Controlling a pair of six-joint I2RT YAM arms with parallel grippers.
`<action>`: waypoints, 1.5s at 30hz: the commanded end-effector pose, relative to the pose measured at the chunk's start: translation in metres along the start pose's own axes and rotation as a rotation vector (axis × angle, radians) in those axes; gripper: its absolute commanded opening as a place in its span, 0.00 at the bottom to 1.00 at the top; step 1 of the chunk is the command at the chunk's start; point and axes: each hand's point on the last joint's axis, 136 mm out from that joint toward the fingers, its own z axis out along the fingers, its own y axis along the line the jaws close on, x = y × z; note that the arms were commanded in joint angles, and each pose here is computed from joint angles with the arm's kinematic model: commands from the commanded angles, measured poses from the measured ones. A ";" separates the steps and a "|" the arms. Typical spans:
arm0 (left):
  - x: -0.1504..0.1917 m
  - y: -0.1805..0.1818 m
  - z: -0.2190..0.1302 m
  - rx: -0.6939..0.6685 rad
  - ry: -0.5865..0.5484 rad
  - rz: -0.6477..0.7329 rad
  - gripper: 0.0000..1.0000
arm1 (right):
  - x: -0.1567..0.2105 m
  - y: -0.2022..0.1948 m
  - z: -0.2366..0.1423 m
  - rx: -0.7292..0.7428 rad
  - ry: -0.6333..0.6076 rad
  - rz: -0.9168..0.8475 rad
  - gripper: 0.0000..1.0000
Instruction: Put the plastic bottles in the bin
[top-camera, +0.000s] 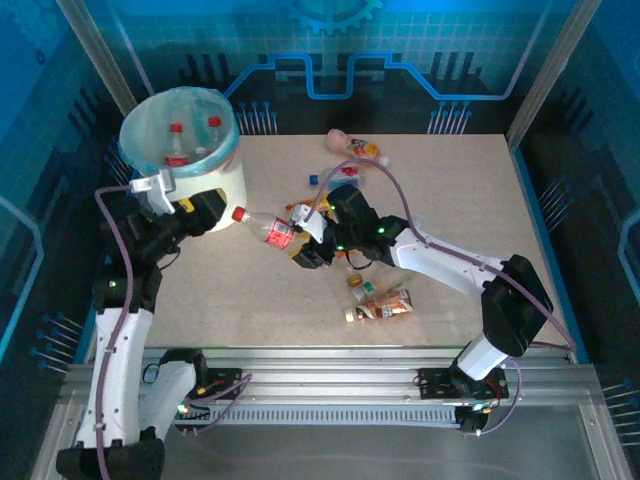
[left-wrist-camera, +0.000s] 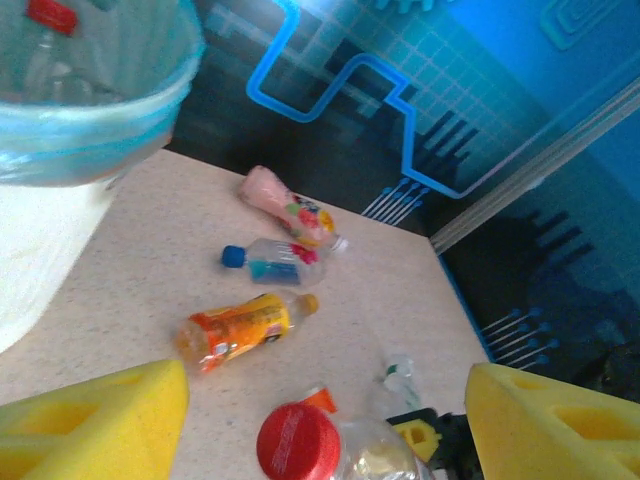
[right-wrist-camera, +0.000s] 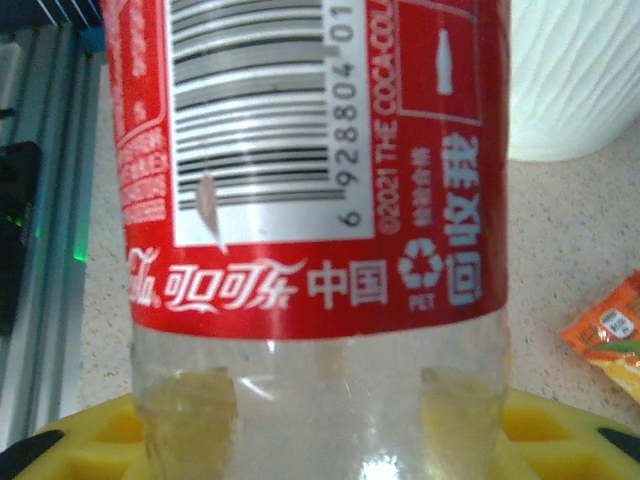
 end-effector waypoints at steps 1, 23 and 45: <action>-0.015 -0.037 -0.001 0.159 -0.007 -0.026 0.73 | -0.029 0.006 -0.014 -0.020 -0.110 -0.008 0.51; 0.031 -0.056 0.028 0.187 0.237 -0.015 0.39 | -0.050 0.013 -0.032 -0.051 -0.183 0.065 0.52; -0.053 -0.060 0.005 0.006 -0.084 0.053 0.00 | -0.066 0.001 -0.064 0.140 -0.254 0.051 1.00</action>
